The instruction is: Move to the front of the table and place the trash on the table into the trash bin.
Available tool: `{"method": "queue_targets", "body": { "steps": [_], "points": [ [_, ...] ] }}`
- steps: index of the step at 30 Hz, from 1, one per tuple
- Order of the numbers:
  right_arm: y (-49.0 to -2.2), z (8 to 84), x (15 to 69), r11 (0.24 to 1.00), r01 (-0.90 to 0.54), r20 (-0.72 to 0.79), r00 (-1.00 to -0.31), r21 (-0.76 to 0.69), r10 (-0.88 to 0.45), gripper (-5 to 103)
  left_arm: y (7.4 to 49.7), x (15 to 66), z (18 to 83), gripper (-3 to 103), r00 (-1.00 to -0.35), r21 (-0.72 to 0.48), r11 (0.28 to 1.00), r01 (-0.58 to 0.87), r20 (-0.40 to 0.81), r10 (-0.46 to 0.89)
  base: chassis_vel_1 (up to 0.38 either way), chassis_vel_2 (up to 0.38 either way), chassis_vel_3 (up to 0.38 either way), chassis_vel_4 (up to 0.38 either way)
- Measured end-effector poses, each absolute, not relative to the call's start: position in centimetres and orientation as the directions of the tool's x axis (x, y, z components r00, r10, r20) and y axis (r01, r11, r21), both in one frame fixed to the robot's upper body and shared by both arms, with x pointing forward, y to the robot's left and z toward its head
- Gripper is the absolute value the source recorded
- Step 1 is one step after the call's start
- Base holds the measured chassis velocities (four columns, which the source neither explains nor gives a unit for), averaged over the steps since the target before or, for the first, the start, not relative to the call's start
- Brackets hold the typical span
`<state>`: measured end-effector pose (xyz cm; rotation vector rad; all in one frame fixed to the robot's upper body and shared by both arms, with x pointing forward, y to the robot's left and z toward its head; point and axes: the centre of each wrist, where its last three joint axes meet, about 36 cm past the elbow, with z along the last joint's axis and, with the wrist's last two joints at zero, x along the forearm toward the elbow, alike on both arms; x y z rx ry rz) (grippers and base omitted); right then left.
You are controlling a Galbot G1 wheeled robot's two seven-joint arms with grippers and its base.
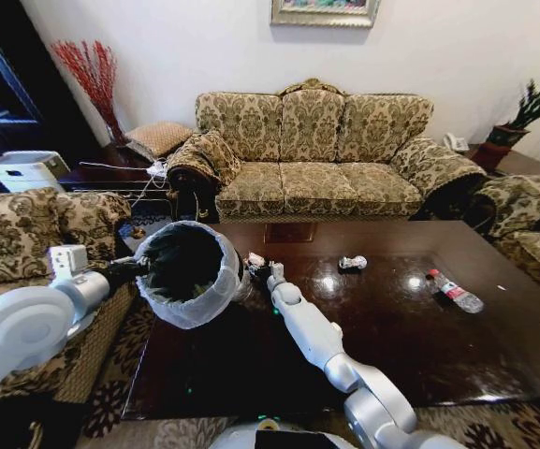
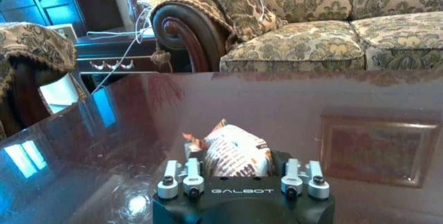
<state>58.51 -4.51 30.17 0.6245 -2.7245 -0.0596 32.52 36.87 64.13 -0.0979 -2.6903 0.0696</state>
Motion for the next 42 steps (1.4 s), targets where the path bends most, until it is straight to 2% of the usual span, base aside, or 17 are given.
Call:
{"method": "queue_targets", "body": {
  "steps": [2, 4, 5, 7, 11, 14, 17, 18, 21, 22, 25, 26, 28, 29, 31, 35, 42],
  "points": [
    [-4.5, 30.1, 58.2, 0.901, -0.417, 0.320, -0.843, 0.122, -0.433, 45, 36.9, 32.4, 64.1, 0, -0.899, -0.067, 0.996, 0.055, 0.431, 0.078, 0.000, 0.000, 0.000, 0.000],
    [-4.4, 30.1, 58.1, 0.900, -0.417, 0.319, -0.842, 0.125, -0.435, 45, 37.0, 32.4, 64.1, 0, -0.899, -0.067, 0.996, 0.054, 0.431, 0.078, 0.000, 0.000, 0.000, 0.000],
    [-4.3, 30.1, 57.8, 0.899, -0.419, 0.317, -0.841, 0.130, -0.438, 35, 36.9, 32.4, 64.1, 0, -0.900, -0.066, 0.996, 0.055, 0.430, 0.078, 0.000, 0.000, 0.000, 0.000],
    [-4.3, 30.2, 57.5, 0.898, -0.420, 0.314, -0.841, 0.134, -0.440, 35, 36.9, 32.3, 64.2, 0, -0.900, -0.064, 0.996, 0.057, 0.428, 0.079, 0.000, 0.000, 0.000, 0.000],
    [-4.1, 31.2, 56.2, 0.897, -0.410, 0.267, -0.857, 0.167, -0.441, 25, 36.9, 32.4, 64.5, 0, -0.903, -0.057, 0.997, 0.058, 0.423, 0.077, 0.000, 0.000, 0.000, 0.000],
    [-5.0, 33.6, 55.1, 0.891, -0.403, 0.142, -0.889, 0.210, -0.435, 19, 37.1, 32.4, 64.5, 0, -0.902, -0.057, 0.997, 0.047, 0.425, 0.067, 0.000, 0.000, 0.000, 0.000],
    [-8.6, 37.5, 53.4, 0.890, -0.418, -0.108, -0.908, 0.181, -0.405, 11, 37.6, 32.6, 64.2, 0, -0.903, -0.060, 0.998, 0.021, 0.427, 0.045, 0.000, 0.000, 0.000, 0.000],
    [-8.6, 37.5, 53.4, 0.890, -0.418, -0.108, -0.908, 0.181, -0.405, 11, 37.6, 32.6, 64.2, 0, -0.903, -0.060, 0.998, 0.021, 0.427, 0.045, 0.000, 0.000, 0.000, 0.000],
    [-12.0, 43.1, 50.6, 0.861, -0.486, -0.308, -0.850, 0.151, -0.426, 11, 38.1, 33.0, 63.8, 0, -0.900, -0.058, 0.998, -0.004, 0.436, 0.021, 0.000, 0.000, 0.000, 0.000],
    [-12.0, 43.1, 50.6, 0.861, -0.486, -0.308, -0.850, 0.151, -0.426, 11, 38.1, 33.0, 63.8, 0, -0.900, -0.058, 0.998, -0.004, 0.436, 0.021, 0.000, 0.000, 0.000, 0.000],
    [-14.7, 48.2, 45.2, 0.761, -0.639, -0.429, -0.722, 0.113, -0.542, 11, 38.0, 33.2, 63.8, 0, -0.898, -0.052, 0.999, -0.001, 0.440, 0.022, 0.000, 0.000, 0.000, 0.000],
    [-14.7, 48.2, 45.2, 0.761, -0.639, -0.429, -0.722, 0.113, -0.542, 11, 38.0, 33.2, 63.8, 0, -0.898, -0.052, 0.999, -0.001, 0.440, 0.022, 0.000, 0.000, 0.000, 0.000],
    [-15.1, 50.2, 41.0, 0.657, -0.752, -0.457, -0.605, 0.058, -0.652, 11, 37.5, 33.0, 63.8, 0, -0.896, -0.052, 0.998, 0.016, 0.442, 0.038, 0.000, 0.000, 0.000, 0.000],
    [-15.1, 50.2, 41.0, 0.657, -0.752, -0.457, -0.605, 0.058, -0.652, 11, 37.5, 33.0, 63.8, 0, -0.896, -0.052, 0.998, 0.016, 0.442, 0.038, 0.000, 0.000, 0.000, 0.000],
    [-13.8, 51.0, 38.2, 0.573, -0.819, -0.464, -0.518, 0.028, -0.718, 11, 37.0, 32.8, 63.8, 0, -0.893, -0.053, 0.998, 0.033, 0.446, 0.053, 0.000, 0.000, 0.000, 0.000],
    [-11.0, 50.8, 36.1, 0.488, -0.873, -0.453, -0.438, 0.008, -0.776, 11, 36.1, 32.4, 64.0, 0, -0.889, -0.046, 0.997, 0.063, 0.451, 0.077, 0.000, 0.000, 0.000, 0.000],
    [-6.4, 48.6, 36.7, 0.466, -0.877, -0.406, -0.387, -0.113, -0.828, 11, 34.6, 31.3, 64.4, 0, -0.883, -0.044, 0.993, 0.114, 0.453, 0.121, 0.000, 0.000, 0.000, 0.000]
  ]
}}
